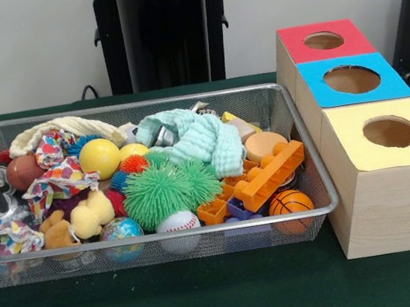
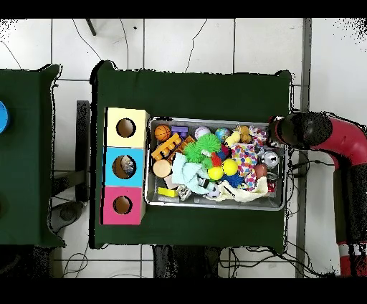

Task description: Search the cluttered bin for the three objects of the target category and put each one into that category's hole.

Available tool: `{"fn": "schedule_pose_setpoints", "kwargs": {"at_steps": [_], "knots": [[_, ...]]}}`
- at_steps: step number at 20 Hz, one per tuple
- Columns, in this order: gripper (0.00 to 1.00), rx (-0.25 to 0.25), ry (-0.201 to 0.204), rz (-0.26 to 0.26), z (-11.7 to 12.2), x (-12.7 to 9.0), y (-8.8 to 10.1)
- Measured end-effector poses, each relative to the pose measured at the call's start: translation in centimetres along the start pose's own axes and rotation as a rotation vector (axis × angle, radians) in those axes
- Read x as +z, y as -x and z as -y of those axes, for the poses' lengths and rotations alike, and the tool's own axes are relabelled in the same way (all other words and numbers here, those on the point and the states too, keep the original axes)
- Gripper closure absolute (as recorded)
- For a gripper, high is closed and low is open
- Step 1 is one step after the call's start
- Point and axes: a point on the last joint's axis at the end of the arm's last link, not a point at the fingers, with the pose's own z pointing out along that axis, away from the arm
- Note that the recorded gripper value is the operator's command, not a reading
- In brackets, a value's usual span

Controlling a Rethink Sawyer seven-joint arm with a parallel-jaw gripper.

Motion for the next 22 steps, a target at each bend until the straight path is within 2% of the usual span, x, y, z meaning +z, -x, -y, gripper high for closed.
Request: {"fn": "schedule_pose_setpoints", "kwargs": {"at_steps": [10,22], "knots": [[0.00,0.010,-0.030,-0.041,1.1,-0.7,-1.7],[0.00,0.022,-0.043,-0.054,1.7,-0.9,-2.5]]}}
